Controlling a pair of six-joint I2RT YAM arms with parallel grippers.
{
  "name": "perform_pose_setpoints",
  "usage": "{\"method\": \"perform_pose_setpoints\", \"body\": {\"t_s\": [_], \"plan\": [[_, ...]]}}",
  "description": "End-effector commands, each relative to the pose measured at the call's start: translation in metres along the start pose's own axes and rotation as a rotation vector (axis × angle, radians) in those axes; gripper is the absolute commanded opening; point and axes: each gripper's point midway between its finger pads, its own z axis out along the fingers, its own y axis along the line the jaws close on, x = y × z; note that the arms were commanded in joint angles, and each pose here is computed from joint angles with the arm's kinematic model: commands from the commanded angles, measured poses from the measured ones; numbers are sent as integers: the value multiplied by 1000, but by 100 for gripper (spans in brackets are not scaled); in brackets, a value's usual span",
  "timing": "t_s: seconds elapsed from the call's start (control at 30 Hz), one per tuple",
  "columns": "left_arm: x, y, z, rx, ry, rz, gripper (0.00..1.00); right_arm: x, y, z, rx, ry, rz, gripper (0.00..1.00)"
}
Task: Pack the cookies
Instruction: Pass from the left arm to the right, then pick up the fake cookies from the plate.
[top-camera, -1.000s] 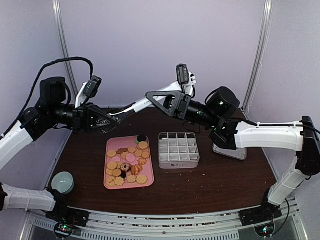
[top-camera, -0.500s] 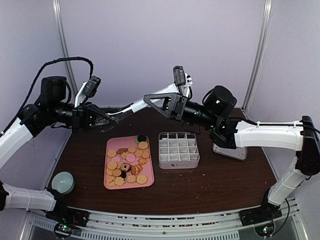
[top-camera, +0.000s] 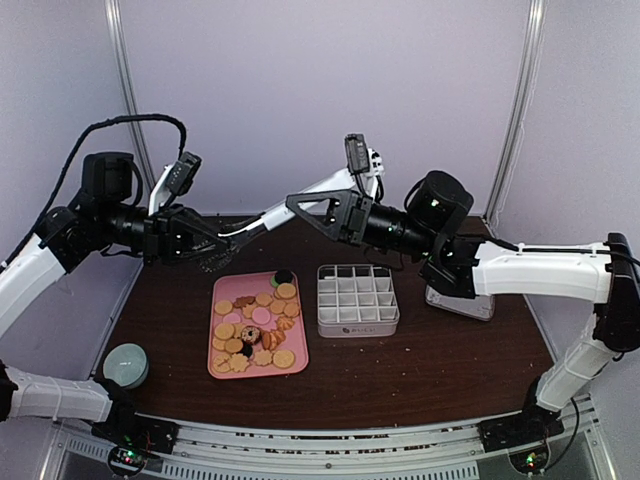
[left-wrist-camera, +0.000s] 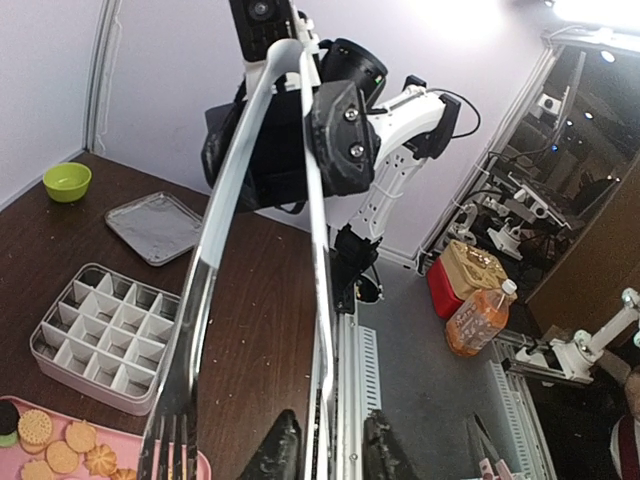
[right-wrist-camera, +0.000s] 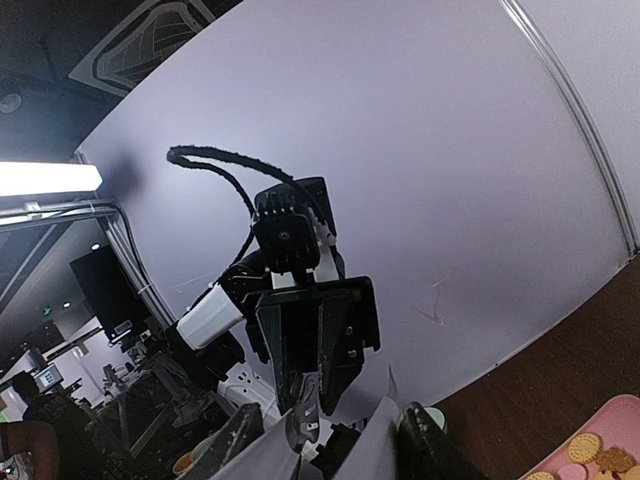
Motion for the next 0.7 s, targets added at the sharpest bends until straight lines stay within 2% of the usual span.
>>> {"method": "perform_pose_setpoints", "body": {"t_s": [0.0,0.2,0.23,0.37,0.4,0.53,0.67], "plan": [[-5,2,-4,-39,14,56,27,-18,14,-6,17,-49,-61,45],[4,13,-12,-124,69,100,43,-9,-4,-10,115,-24,-77,40],[5,17,-14,-147,79,102,48,-6,-9,-11,144,-16,-83,41],[10,41,-32,-297,143,116,80,7,-30,-17,264,37,-126,42],[11,49,-39,-352,163,131,85,12,-36,-19,298,51,-136,43],[23,81,-73,-586,287,176,92,26,-53,-24,393,86,-177,44],[49,112,-109,-746,389,102,93,44,-69,-22,472,126,-216,44]]}}
